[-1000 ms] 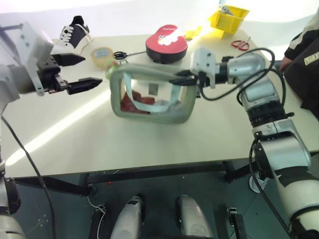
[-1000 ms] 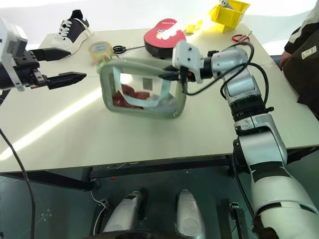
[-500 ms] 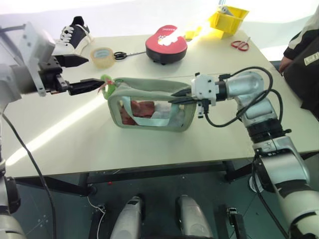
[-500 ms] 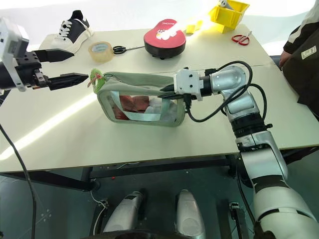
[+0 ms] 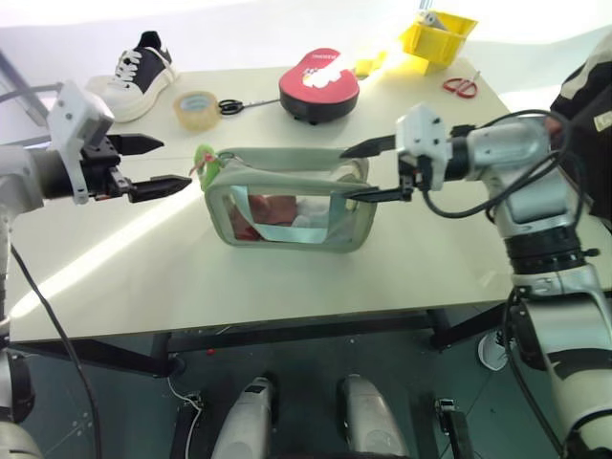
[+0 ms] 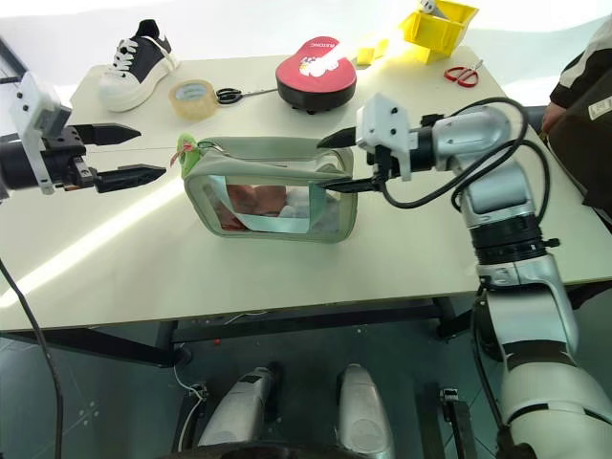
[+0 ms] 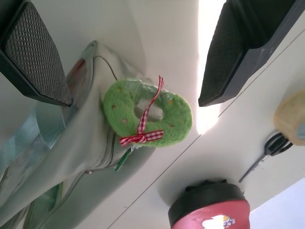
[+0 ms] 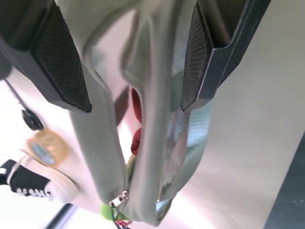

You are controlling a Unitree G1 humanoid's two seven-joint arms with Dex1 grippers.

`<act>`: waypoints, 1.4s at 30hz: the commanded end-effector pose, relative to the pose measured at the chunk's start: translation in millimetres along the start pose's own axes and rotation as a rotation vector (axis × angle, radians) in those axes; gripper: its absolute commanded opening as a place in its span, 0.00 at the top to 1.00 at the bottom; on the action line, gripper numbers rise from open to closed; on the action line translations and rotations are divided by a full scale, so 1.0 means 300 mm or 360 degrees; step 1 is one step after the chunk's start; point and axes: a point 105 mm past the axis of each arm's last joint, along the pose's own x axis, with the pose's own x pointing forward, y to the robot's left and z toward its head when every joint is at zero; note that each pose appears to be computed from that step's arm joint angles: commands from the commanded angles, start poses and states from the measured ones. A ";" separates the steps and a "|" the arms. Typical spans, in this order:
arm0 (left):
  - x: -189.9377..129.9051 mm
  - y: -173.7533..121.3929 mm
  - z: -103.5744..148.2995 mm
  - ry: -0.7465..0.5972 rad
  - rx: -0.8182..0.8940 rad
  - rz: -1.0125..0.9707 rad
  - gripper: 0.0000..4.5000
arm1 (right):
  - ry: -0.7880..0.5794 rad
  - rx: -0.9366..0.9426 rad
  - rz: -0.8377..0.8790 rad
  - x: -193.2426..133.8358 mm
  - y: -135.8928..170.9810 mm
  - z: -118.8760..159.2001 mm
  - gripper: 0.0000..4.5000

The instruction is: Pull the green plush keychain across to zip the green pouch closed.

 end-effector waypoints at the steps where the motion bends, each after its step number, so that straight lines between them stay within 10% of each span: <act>1: -0.033 0.009 0.017 0.0006 0.0077 0.0035 0.00 | 0.0000 -0.0015 -0.0039 -0.058 0.004 0.027 0.30; 4: -0.032 0.017 0.016 -0.0001 0.0068 0.0050 0.00 | 0.0056 0.0030 -0.0026 -0.074 0.030 -0.007 0.30; 11: 0.005 0.024 0.021 -0.0017 0.0071 0.0025 0.00 | 0.0099 0.0046 -0.0020 -0.036 0.047 -0.063 0.98; 30: 0.140 0.053 -0.062 -0.0070 -0.0049 0.0036 0.00 | 0.0126 -0.0122 -0.0105 -0.021 0.007 -0.063 0.98; 40: 0.149 0.047 -0.058 -0.0115 -0.0075 -0.0006 0.97 | 0.0121 -0.0114 -0.0114 -0.021 -0.001 -0.063 1.00; 42: 0.143 0.051 -0.045 -0.0130 -0.0070 0.0000 0.99 | 0.0121 -0.0114 -0.0116 -0.022 -0.002 -0.064 1.00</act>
